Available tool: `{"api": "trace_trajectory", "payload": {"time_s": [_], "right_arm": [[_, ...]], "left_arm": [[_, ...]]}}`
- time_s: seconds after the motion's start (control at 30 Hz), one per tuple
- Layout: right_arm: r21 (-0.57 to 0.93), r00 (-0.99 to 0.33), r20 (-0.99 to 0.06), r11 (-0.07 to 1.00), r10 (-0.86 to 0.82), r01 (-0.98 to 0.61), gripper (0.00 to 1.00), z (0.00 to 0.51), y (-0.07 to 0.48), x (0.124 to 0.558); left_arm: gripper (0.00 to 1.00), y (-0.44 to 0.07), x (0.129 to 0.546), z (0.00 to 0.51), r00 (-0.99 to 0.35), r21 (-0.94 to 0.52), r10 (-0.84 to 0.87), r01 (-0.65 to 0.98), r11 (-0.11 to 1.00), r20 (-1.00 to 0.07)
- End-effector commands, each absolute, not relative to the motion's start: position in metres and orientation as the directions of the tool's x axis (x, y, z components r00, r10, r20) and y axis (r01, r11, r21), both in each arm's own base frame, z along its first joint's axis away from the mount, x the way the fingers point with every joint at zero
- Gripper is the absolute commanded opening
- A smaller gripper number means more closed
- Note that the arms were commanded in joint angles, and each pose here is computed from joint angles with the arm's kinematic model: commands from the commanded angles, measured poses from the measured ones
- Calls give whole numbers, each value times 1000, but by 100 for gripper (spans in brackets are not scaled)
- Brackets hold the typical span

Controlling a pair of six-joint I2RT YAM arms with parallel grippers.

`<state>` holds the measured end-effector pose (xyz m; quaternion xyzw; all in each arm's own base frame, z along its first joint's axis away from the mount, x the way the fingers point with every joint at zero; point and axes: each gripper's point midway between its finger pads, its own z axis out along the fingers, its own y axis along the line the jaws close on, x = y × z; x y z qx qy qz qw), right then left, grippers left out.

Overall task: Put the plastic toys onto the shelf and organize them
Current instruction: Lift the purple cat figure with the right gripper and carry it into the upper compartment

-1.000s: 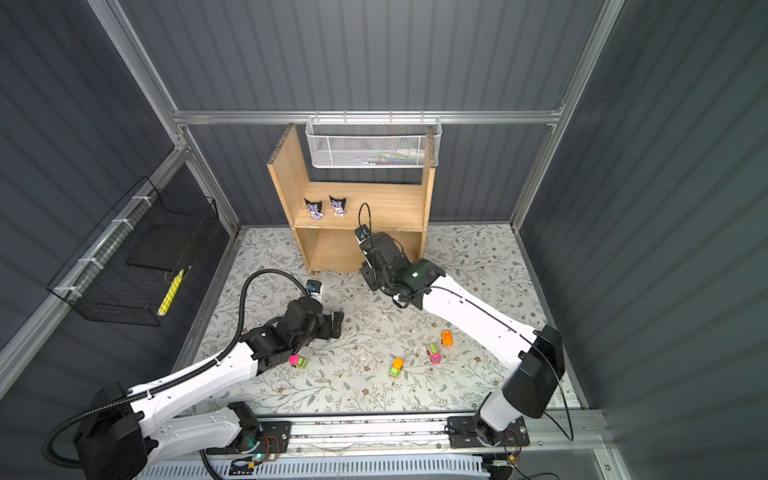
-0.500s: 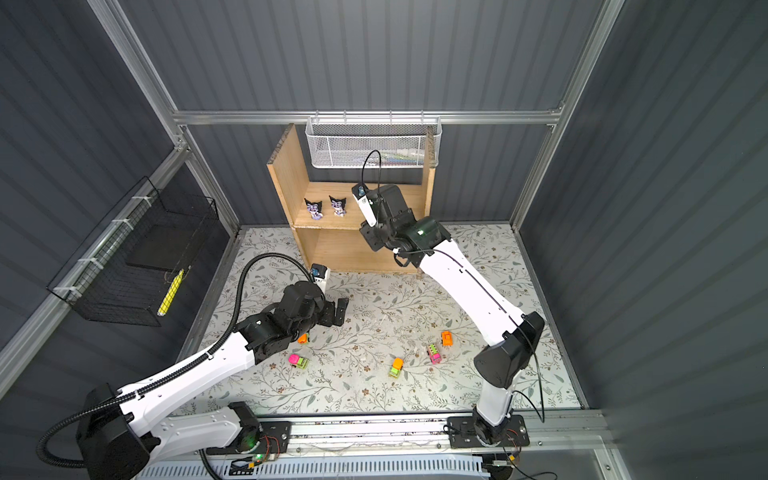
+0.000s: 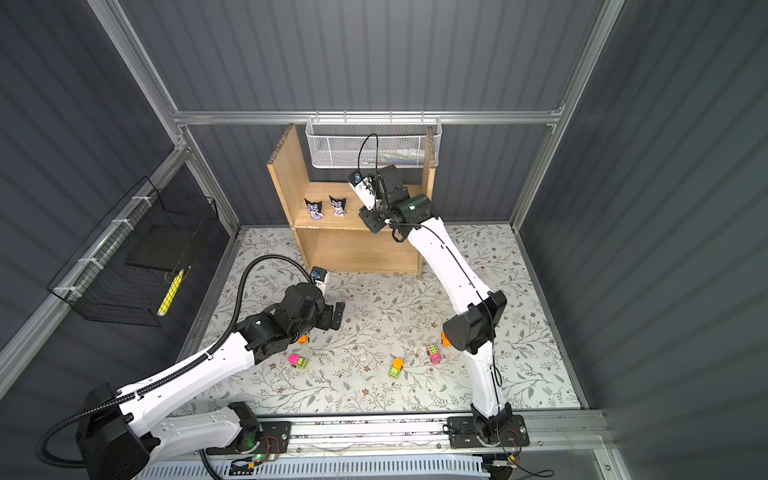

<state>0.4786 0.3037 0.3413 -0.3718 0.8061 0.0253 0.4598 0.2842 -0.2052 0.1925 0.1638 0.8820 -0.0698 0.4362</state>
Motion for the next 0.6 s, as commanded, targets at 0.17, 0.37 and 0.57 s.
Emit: {"api": "trace_trajectory", "payload": {"time_s": [0.17, 0.37, 0.57], "right_arm": [[-281, -289, -765, 702, -575, -654, 26, 331, 302, 493], [-279, -291, -762, 698, -578, -659, 26, 322, 302, 502], [-288, -289, -761, 701, -582, -653, 28, 318, 300, 510]], "left_arm": [[100, -201, 290, 191, -574, 70, 259, 330, 941, -776], [100, -198, 291, 192, -575, 71, 250, 315, 946, -779], [100, -198, 292, 191, -578, 77, 253, 311, 947, -776]]}}
